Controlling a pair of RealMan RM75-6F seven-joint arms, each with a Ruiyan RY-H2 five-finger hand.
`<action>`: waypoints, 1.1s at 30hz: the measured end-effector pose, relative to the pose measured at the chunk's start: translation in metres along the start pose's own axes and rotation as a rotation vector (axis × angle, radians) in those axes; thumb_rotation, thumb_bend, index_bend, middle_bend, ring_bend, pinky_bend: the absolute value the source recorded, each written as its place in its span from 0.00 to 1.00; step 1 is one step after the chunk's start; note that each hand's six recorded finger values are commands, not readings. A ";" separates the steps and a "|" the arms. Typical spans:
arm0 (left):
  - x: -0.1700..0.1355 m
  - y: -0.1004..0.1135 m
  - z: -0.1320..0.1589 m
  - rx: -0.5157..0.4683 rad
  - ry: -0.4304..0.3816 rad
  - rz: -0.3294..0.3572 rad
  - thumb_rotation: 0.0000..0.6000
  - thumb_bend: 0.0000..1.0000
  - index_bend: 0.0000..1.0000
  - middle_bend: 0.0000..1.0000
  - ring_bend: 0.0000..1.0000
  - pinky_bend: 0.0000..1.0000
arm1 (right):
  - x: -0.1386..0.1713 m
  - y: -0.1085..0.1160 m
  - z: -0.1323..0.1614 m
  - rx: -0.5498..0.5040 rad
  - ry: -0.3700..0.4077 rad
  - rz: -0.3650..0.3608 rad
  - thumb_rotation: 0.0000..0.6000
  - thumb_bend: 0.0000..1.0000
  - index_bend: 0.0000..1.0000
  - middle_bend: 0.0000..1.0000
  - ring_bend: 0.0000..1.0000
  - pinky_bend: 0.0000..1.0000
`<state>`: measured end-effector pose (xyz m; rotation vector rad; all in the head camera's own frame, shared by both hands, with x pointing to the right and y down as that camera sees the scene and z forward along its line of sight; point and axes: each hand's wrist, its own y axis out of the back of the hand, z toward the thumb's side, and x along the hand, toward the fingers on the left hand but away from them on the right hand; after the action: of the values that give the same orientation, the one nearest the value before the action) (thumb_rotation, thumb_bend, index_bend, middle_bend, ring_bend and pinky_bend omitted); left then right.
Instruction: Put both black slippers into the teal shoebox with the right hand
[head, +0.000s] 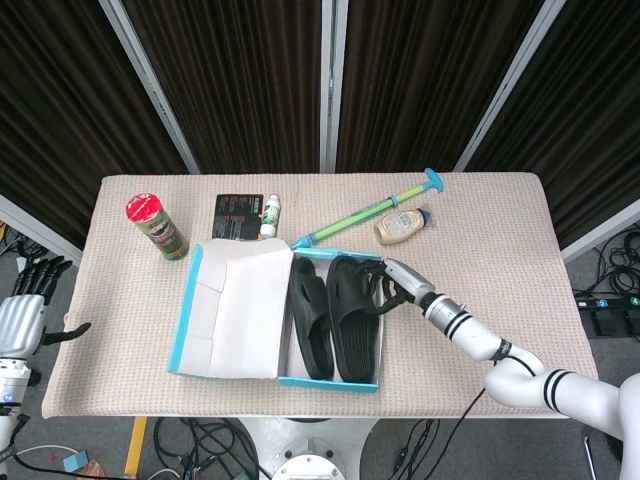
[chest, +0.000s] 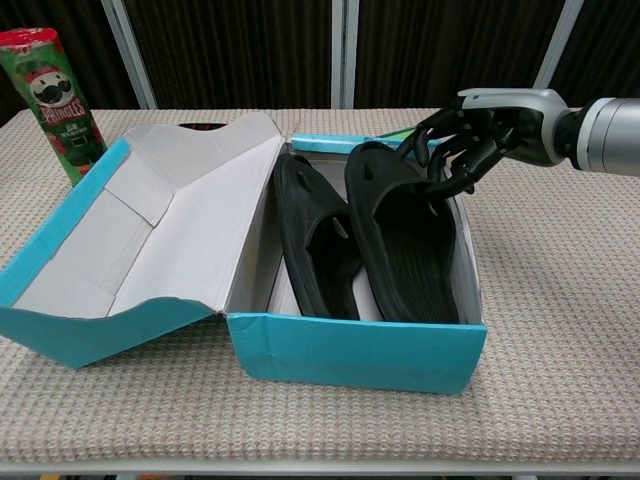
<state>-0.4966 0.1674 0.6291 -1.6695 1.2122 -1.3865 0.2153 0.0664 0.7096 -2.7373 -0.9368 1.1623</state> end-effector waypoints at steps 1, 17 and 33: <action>0.000 0.000 0.000 -0.001 0.001 0.000 1.00 0.06 0.10 0.07 0.00 0.01 | 0.000 -0.001 0.002 0.001 0.001 0.005 1.00 0.13 0.52 0.44 0.42 0.60; 0.000 0.000 0.000 -0.015 -0.003 -0.002 1.00 0.06 0.10 0.07 0.00 0.01 | 0.017 -0.002 0.013 0.052 0.032 0.093 1.00 0.00 0.10 0.10 0.00 0.34; 0.001 0.004 0.004 -0.023 -0.010 0.008 1.00 0.06 0.10 0.07 0.00 0.01 | 0.047 0.000 0.062 -0.003 0.198 0.096 1.00 0.00 0.08 0.18 0.10 0.33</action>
<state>-0.4940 0.1650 0.6248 -1.6836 1.2317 -1.3626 0.1997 0.0791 0.6342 -2.8618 -0.7924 0.8797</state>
